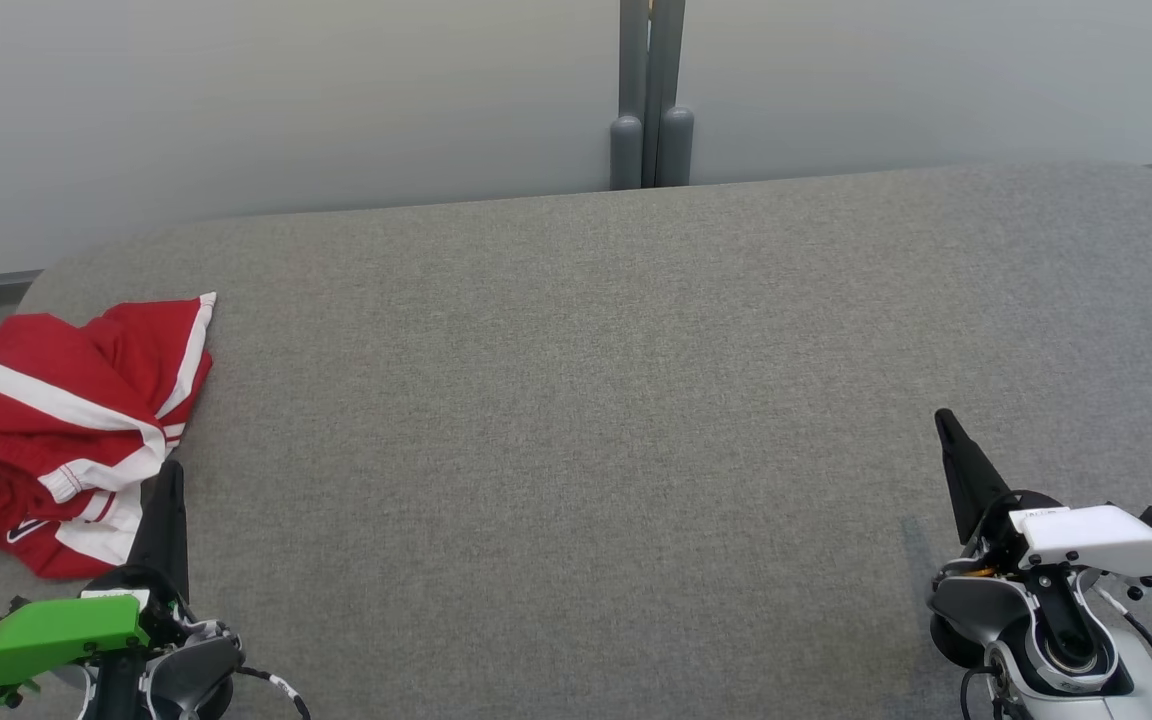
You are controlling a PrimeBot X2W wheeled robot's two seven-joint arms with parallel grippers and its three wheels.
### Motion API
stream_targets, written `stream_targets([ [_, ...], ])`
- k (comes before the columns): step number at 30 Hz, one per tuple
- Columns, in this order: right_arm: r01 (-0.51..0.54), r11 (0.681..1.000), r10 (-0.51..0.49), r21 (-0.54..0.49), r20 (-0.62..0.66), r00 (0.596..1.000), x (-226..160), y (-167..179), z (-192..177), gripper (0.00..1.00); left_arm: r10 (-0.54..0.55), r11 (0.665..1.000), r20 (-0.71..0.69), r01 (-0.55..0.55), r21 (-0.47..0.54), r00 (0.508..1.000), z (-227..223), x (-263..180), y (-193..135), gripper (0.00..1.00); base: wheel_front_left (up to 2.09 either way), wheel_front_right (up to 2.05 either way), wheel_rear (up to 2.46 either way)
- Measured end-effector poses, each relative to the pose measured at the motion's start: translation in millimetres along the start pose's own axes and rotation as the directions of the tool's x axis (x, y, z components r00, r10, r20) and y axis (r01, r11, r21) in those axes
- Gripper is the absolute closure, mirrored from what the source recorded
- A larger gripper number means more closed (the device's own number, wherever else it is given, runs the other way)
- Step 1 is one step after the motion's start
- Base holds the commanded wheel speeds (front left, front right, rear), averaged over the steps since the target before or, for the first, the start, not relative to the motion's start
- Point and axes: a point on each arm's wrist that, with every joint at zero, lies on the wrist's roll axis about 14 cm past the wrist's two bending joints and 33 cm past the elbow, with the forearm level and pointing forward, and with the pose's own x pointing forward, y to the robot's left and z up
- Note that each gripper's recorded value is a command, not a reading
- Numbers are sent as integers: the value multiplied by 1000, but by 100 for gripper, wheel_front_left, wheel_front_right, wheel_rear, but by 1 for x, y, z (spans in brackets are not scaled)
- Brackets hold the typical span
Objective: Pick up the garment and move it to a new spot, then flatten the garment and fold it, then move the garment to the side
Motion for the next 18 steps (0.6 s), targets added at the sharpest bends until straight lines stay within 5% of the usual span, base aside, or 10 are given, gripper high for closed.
stream_targets([
  [18,0,1000,0,0,0,1000,0,0,0,100,0,1000,0,0,0,1000,0,0,0,100,0,0,0],
])
